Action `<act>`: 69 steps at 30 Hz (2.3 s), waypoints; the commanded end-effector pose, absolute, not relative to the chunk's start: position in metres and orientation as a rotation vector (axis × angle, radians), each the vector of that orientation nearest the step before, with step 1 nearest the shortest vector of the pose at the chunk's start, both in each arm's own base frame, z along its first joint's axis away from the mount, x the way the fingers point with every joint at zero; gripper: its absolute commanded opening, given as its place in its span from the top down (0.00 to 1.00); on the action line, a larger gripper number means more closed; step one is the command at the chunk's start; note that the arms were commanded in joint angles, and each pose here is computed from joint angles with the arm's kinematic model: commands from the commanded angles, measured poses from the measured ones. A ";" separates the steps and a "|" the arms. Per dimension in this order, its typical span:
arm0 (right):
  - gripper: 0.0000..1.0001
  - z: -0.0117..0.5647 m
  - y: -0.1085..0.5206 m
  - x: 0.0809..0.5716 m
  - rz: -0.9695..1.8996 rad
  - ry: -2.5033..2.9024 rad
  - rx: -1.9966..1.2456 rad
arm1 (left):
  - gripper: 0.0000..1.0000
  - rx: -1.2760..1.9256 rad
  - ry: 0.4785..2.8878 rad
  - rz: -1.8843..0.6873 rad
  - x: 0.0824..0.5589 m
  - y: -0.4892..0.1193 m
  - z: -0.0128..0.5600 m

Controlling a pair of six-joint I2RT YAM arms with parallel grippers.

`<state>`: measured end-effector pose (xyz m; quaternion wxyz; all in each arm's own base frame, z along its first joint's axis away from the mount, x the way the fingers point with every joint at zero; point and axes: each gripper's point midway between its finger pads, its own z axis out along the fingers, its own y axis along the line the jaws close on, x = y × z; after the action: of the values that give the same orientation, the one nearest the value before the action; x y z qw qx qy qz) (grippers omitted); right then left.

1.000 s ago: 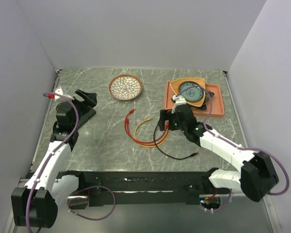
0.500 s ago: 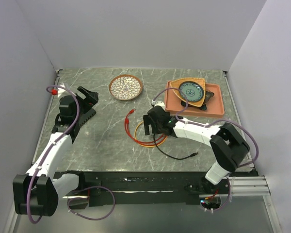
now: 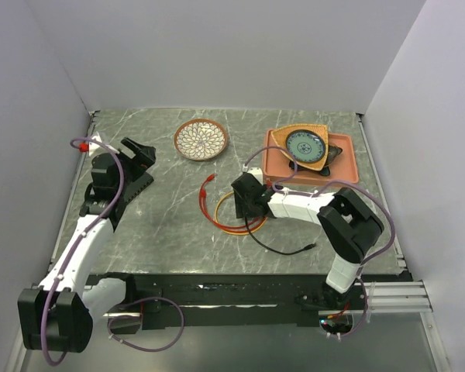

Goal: Insert the plug into the switch port

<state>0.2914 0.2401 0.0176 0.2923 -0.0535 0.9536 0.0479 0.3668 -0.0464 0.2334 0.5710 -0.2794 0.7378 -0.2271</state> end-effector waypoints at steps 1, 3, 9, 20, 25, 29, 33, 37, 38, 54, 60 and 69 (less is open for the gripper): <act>0.42 0.023 0.247 0.309 0.109 2.506 -0.084 | 0.04 -0.620 1.646 -0.541 0.362 -0.043 0.260; 0.62 0.021 0.249 0.309 0.119 2.502 -0.090 | 0.04 -0.621 1.643 -0.532 0.360 -0.042 0.260; 1.00 0.032 0.252 0.311 0.157 2.474 -0.142 | 0.04 -0.582 1.661 -0.536 0.359 -0.046 0.261; 1.00 0.100 0.270 0.301 0.398 2.276 -0.368 | 0.04 -0.465 1.633 -0.651 0.356 -0.067 0.266; 1.00 0.125 0.298 0.265 0.623 2.110 -0.687 | 0.04 -0.417 1.669 -0.716 0.361 -0.081 0.260; 1.00 0.112 0.313 0.233 0.638 2.049 -0.932 | 0.04 -0.412 1.694 -0.745 0.367 -0.087 0.253; 1.00 0.084 0.319 0.195 0.648 2.017 -1.188 | 0.04 -0.413 1.743 -0.769 0.372 -0.092 0.239; 0.97 0.065 0.317 0.183 0.571 2.039 -1.252 | 0.04 -0.377 1.807 -0.834 0.372 -0.106 0.226; 0.79 0.061 0.316 0.184 0.551 2.058 -1.246 | 0.04 -0.361 1.819 -0.858 0.370 -0.110 0.223; 0.19 0.078 0.354 0.226 0.488 2.125 -1.003 | 0.04 -0.392 1.847 -0.927 0.326 -0.115 0.190; 0.28 0.072 0.364 0.234 0.485 2.163 -0.956 | 0.04 -0.399 1.865 -0.919 0.327 -0.114 0.185; 0.52 0.046 0.358 0.239 0.390 2.250 -0.934 | 0.04 -0.423 1.879 -0.885 0.329 -0.110 0.179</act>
<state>0.2282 0.3501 0.0424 0.3208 -0.3755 0.8550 0.1584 0.3235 -0.1132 0.1721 0.4774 -0.1723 0.7770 -0.3724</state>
